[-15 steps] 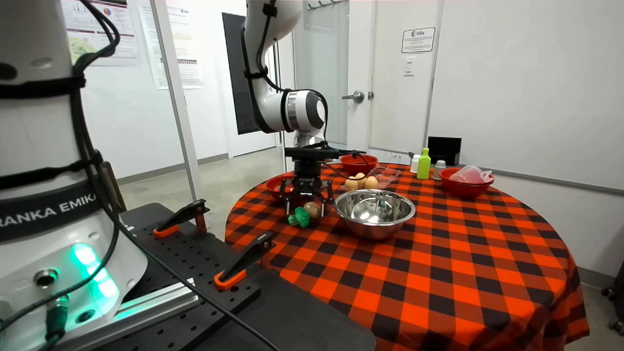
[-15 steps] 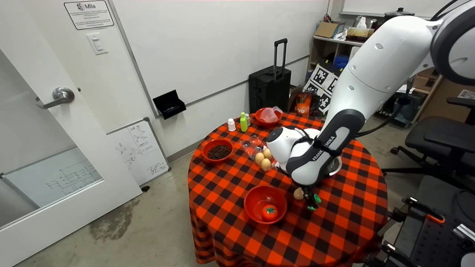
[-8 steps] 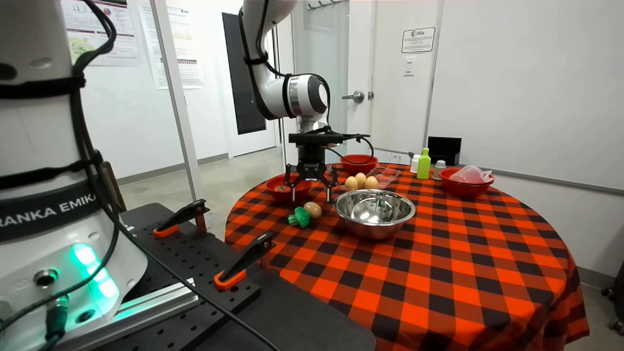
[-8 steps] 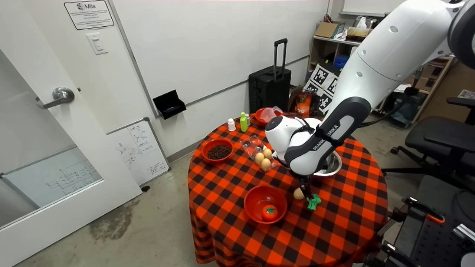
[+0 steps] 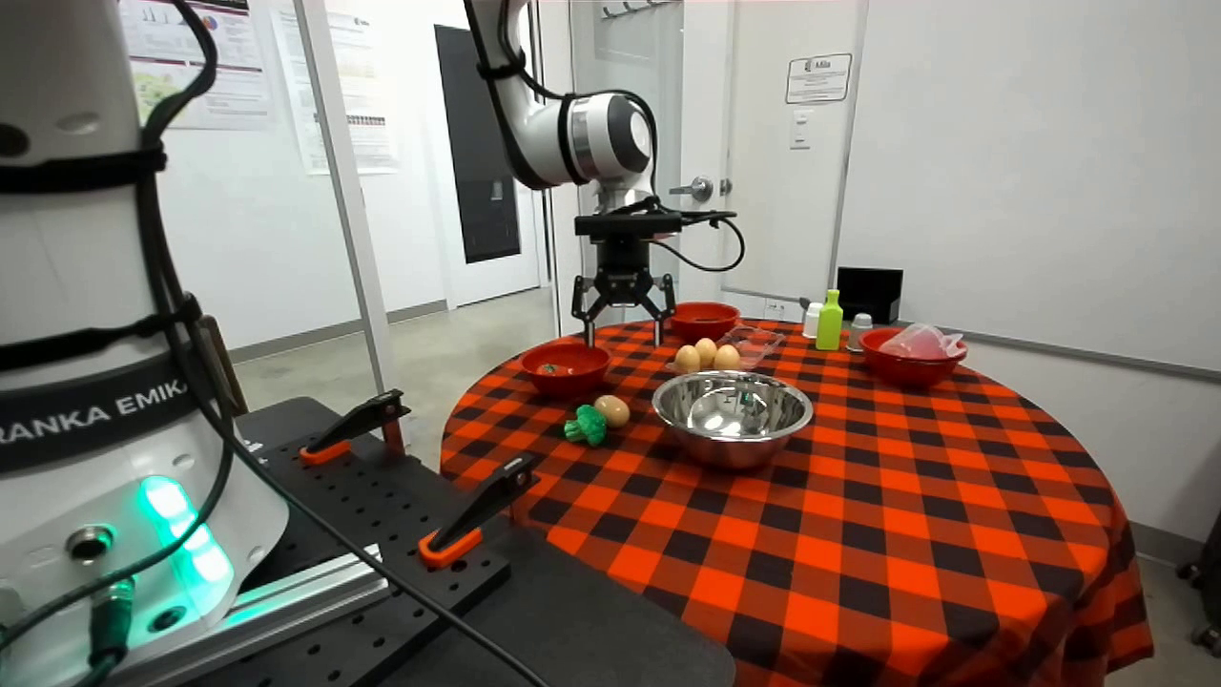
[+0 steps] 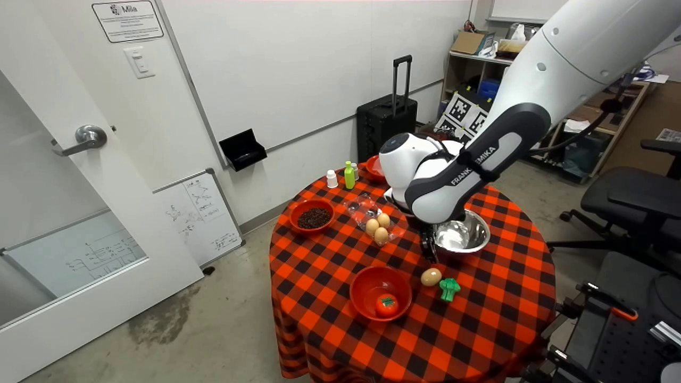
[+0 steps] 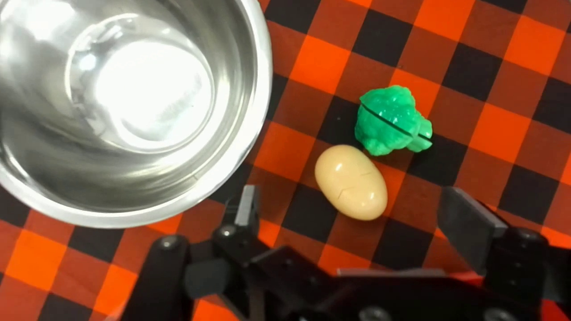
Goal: Remove the egg and broccoli from the silver basin and place them on the table
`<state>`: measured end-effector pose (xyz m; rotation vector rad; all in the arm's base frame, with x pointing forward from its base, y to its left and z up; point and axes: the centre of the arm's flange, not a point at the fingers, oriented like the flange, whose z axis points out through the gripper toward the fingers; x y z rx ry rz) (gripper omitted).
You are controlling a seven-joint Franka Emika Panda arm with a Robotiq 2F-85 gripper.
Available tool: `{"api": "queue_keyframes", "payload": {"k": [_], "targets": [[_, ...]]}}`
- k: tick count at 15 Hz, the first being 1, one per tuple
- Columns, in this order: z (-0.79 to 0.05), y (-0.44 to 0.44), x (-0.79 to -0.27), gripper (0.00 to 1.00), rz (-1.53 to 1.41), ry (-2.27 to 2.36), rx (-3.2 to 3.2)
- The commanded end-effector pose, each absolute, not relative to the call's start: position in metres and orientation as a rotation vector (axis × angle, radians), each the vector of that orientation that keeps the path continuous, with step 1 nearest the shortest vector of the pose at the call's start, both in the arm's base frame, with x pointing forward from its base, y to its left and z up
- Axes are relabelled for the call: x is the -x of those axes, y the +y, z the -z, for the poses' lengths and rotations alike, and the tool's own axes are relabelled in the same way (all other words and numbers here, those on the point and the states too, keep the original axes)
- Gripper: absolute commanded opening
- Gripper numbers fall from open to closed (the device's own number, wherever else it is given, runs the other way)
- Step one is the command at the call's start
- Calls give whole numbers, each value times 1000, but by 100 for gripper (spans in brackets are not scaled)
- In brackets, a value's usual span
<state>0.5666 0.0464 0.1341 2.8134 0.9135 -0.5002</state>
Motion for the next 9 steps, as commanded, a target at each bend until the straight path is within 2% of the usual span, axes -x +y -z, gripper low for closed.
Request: {"api": "queue_keyframes", "payload": {"k": [1,9], "targets": [[-164,44,-569,100,417,864,-2868],[-148,44,-572,100,459,886,-2838]]}}
